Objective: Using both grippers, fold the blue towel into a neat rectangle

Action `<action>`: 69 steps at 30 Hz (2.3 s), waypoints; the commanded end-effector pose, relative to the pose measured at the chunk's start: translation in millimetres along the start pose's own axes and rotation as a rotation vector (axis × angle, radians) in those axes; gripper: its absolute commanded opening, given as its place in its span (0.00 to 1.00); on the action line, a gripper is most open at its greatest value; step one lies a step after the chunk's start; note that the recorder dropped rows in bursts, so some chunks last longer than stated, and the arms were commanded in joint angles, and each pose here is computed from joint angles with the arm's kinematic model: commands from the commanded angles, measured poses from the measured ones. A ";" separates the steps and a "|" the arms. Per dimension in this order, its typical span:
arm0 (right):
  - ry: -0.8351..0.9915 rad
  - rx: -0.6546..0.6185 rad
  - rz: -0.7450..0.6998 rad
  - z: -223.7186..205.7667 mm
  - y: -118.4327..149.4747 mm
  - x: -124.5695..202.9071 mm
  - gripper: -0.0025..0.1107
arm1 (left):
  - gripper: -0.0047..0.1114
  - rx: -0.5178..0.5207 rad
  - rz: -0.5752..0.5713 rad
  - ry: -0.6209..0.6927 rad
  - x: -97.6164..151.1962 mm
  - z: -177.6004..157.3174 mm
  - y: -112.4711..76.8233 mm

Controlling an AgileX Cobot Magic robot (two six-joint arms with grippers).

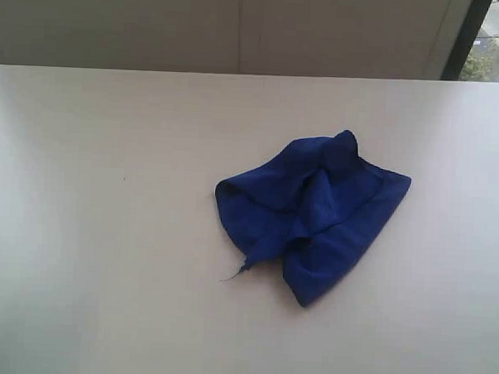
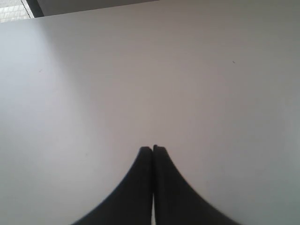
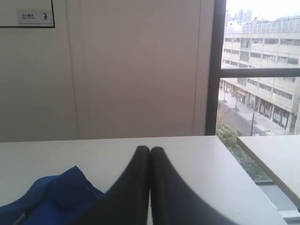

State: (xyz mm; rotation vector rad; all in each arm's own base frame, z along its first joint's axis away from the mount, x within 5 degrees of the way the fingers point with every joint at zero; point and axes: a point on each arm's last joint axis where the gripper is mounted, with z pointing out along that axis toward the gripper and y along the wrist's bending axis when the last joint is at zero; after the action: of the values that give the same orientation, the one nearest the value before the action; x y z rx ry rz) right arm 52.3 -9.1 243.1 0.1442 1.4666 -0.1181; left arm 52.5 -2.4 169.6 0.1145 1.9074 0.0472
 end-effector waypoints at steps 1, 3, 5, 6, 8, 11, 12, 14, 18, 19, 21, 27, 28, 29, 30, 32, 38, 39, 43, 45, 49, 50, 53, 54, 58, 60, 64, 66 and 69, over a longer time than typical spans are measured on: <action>0.103 0.008 -0.006 12.1 0.4 -31.8 0.02 | 0.04 0.002 -0.012 -0.002 1.1 0.2 -0.3; 0.122 0.008 -0.006 22.9 0.8 -47.2 0.02 | 0.04 0.002 -0.012 -0.002 1.1 0.2 -0.3; 0.173 0.011 -0.007 33.2 0.9 -55.7 0.02 | 0.04 0.002 -0.012 -0.002 1.1 0.2 -0.3; 0.230 0.013 -0.007 41.8 0.9 -59.4 0.02 | 0.04 0.002 -0.012 -0.002 1.1 0.2 -0.3; 0.343 0.017 0.001 55.5 0.9 -59.6 0.02 | 0.04 0.002 -0.012 -0.002 1.1 0.2 -0.3; 0.511 0.018 0.039 76.5 2.0 -57.1 0.02 | 0.04 0.002 -0.012 -0.002 1.1 0.2 -0.3; 0.567 0.017 0.059 85.7 2.7 -53.0 0.02 | 0.04 0.002 -0.012 -0.002 1.1 0.2 -0.3; 0.631 0.015 0.092 99.6 4.0 -46.2 0.02 | 0.04 0.002 -0.012 -0.002 1.1 0.2 -0.3; 0.768 0.005 0.126 131.0 6.2 -25.5 0.02 | 0.04 0.002 -0.012 -0.002 1.1 0.2 -0.3; 0.805 0.000 0.128 138.7 6.7 -18.7 0.02 | 0.04 0.002 -0.012 -0.002 1.1 0.2 -0.3; 0.857 -0.015 0.149 153.7 8.8 -9.6 0.02 | 0.04 0.002 -0.012 -0.002 1.1 0.2 -0.3; 0.963 -0.141 0.206 201.2 20.9 10.3 0.02 | 0.04 0.002 -0.012 -0.002 1.1 0.2 -0.3; 0.976 -0.166 0.207 208.9 22.8 13.2 0.02 | 0.04 0.002 -0.012 -0.002 1.1 0.2 -0.3; 0.990 -0.182 0.206 215.6 23.9 17.6 0.02 | 0.04 0.002 -0.012 -0.002 1.1 0.2 -0.3; 0.995 -0.193 0.210 222.0 24.9 19.1 0.02 | 0.04 0.002 -0.012 -0.002 1.1 0.2 -0.3; 1.015 -0.217 0.199 235.2 28.9 27.3 0.02 | 0.04 0.002 -0.012 -0.002 1.1 0.2 -0.3; 1.051 -0.248 0.148 263.9 43.6 55.3 0.02 | 0.04 0.002 -0.012 -0.002 1.1 0.2 -0.3; 1.044 -0.248 0.131 268.7 44.6 59.7 0.02 | 0.04 0.002 -0.012 -0.002 1.1 0.2 -0.3; 1.042 -0.219 0.123 283.8 45.1 77.1 0.02 | 0.04 0.002 -0.012 -0.002 1.1 0.2 -0.3; 1.053 -0.211 0.121 289.6 44.8 86.1 0.02 | 0.04 0.002 -0.012 -0.002 1.1 0.2 -0.3; 1.070 -0.202 0.123 299.9 45.5 99.9 0.02 | 0.04 0.002 -0.012 -0.002 1.1 0.2 -0.3; 1.077 -0.200 0.131 301.7 45.7 103.3 0.02 | 0.04 0.002 -0.012 -0.002 1.1 0.2 -0.3; 1.077 -0.186 0.138 307.3 45.4 110.6 0.08 | 0.04 0.002 -0.012 -0.002 1.1 0.2 -0.3; 1.069 -0.180 0.138 308.8 45.0 111.1 0.10 | 0.04 0.002 -0.012 -0.002 1.1 0.2 -0.3; 1.046 -0.151 0.164 312.6 44.0 113.5 0.20 | 0.04 0.002 -0.012 -0.002 1.1 0.2 -0.3; 1.049 -0.145 0.173 313.0 44.0 115.8 0.25 | 0.04 0.002 -0.012 -0.002 1.1 0.2 -0.3; 1.076 -0.137 0.188 313.0 44.1 126.3 0.29 | 0.04 0.002 -0.012 -0.002 1.1 0.2 -0.3; 1.085 -0.125 0.218 313.2 44.6 130.4 0.29 | 0.04 0.002 -0.012 -0.002 1.1 0.2 -0.3; 1.081 -0.103 0.251 314.4 44.4 133.6 0.29 | 0.04 0.002 -0.012 -0.002 1.1 0.2 -0.3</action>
State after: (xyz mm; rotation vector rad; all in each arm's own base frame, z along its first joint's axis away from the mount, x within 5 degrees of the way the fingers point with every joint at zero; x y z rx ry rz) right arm 378.7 -16.5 142.5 0.3048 2.5271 0.2887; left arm 52.5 -2.4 169.6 0.1145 1.9074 0.0472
